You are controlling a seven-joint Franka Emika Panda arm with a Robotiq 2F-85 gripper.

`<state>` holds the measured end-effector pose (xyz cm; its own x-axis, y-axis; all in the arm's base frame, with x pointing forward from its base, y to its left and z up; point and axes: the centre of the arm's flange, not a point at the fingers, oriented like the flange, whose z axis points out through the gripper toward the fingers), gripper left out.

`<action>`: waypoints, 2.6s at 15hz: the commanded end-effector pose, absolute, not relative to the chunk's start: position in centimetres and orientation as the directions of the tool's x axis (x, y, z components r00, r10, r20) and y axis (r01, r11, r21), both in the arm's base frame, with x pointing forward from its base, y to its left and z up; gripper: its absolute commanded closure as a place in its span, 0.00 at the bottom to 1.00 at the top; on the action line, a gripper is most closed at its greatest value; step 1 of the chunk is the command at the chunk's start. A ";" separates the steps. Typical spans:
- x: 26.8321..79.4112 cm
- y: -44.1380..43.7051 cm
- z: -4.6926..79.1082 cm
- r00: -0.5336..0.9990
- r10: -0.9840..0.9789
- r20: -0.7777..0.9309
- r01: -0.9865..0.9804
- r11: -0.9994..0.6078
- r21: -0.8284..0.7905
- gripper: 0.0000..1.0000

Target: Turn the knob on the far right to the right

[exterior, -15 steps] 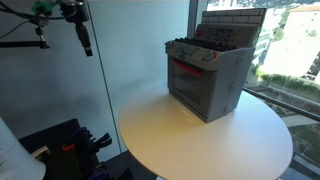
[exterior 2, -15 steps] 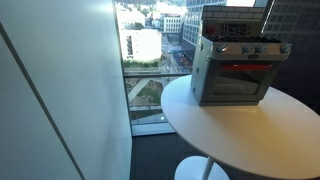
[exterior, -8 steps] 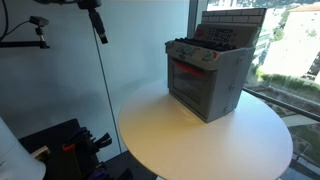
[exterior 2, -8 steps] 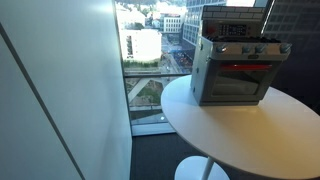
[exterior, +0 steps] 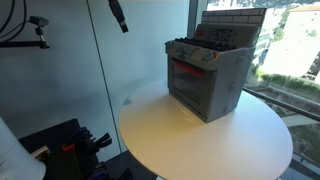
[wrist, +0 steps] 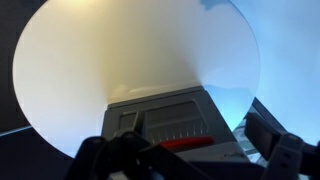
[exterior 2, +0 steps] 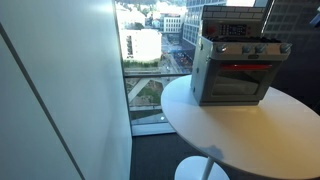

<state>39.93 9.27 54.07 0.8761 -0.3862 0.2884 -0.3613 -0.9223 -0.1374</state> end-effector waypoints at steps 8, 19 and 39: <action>45.6 2.3 57.0 0.713 -0.575 0.401 -0.536 -0.816 -0.216 0.00; 46.9 -2.7 56.4 0.599 -0.660 0.454 -0.583 -0.748 -0.319 0.00; 52.7 -8.9 53.4 0.345 -0.829 0.441 -0.696 -0.541 -0.472 0.00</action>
